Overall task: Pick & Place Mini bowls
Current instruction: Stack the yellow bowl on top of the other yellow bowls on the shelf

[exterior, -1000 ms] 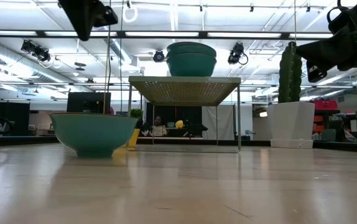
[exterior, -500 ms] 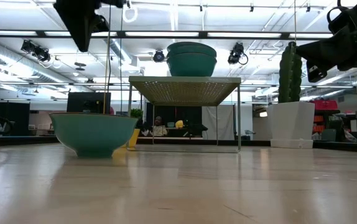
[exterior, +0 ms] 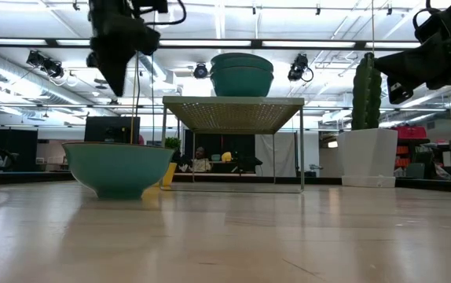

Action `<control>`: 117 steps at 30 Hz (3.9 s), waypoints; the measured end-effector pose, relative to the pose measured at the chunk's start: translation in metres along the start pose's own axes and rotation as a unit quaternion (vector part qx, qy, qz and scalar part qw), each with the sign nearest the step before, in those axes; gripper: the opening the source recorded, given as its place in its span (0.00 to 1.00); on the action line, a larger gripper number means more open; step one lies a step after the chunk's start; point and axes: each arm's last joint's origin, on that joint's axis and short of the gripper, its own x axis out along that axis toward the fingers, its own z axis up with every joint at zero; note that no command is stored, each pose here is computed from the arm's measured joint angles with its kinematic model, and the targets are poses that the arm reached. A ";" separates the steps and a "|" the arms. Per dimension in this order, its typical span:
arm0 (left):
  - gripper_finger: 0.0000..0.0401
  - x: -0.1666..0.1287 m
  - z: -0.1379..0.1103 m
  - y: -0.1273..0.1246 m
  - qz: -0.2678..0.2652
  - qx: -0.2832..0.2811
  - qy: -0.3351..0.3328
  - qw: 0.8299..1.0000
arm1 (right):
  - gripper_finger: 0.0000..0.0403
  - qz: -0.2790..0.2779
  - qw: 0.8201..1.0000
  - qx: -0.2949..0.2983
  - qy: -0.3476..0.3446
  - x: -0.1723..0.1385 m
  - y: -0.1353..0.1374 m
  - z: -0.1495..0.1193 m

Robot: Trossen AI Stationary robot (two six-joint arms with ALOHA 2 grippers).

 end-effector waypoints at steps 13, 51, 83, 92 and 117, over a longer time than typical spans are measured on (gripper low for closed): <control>0.01 0.020 0.010 0.057 0.024 -0.143 0.001 0.989 | 0.07 0.000 1.000 0.000 0.000 0.000 0.000 0.000; 0.42 0.061 0.034 0.083 0.030 -0.315 0.053 0.947 | 0.07 0.000 1.000 0.000 0.000 0.000 0.000 0.000; 0.42 0.130 0.051 0.114 0.053 -0.353 0.114 0.927 | 0.07 0.000 1.000 0.000 0.000 0.000 0.000 0.000; 0.38 0.140 0.039 0.113 0.058 -0.352 0.133 0.925 | 0.07 0.000 1.000 0.000 0.000 0.000 0.000 0.000; 0.11 0.141 0.043 0.113 0.051 -0.352 0.114 0.928 | 0.07 0.000 1.000 0.000 0.000 0.000 0.000 0.000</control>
